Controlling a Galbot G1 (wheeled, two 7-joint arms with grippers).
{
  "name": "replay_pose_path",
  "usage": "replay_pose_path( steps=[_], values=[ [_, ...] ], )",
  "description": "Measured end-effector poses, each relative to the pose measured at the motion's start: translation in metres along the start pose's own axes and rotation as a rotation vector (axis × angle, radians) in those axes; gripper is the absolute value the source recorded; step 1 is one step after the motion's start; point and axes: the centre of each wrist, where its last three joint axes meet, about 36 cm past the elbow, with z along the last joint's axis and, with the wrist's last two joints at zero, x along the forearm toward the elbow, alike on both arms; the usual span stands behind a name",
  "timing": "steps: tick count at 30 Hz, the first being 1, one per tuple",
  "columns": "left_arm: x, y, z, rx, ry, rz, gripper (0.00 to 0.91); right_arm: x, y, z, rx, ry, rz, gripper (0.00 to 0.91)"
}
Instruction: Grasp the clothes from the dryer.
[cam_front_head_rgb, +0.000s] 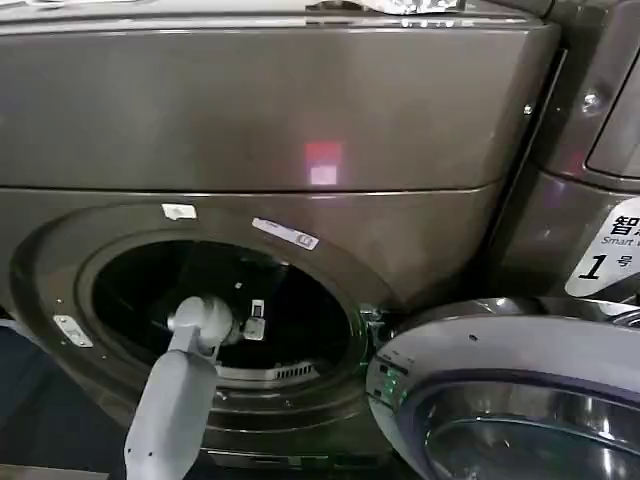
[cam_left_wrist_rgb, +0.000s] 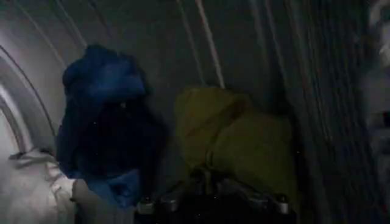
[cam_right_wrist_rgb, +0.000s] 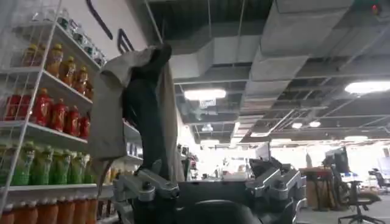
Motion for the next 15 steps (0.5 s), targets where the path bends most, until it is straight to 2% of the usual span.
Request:
replay_pose_path(
  steps=[4, 9, 15],
  values=[
    [0.013, 0.001, 0.004, 0.057, -0.056, -0.108, 0.0, 0.0, 0.0, 0.002, 0.0, 0.001, 0.001, 0.907],
    [0.018, 0.004, 0.007, 0.173, -0.151, -0.32, 0.0, 0.002, 0.004, 0.004, -0.008, 0.003, -0.008, 0.907],
    [0.017, 0.002, -0.005, 0.384, -0.274, -0.595, 0.0, 0.003, 0.006, 0.003, -0.007, -0.001, -0.015, 0.907]
  ],
)
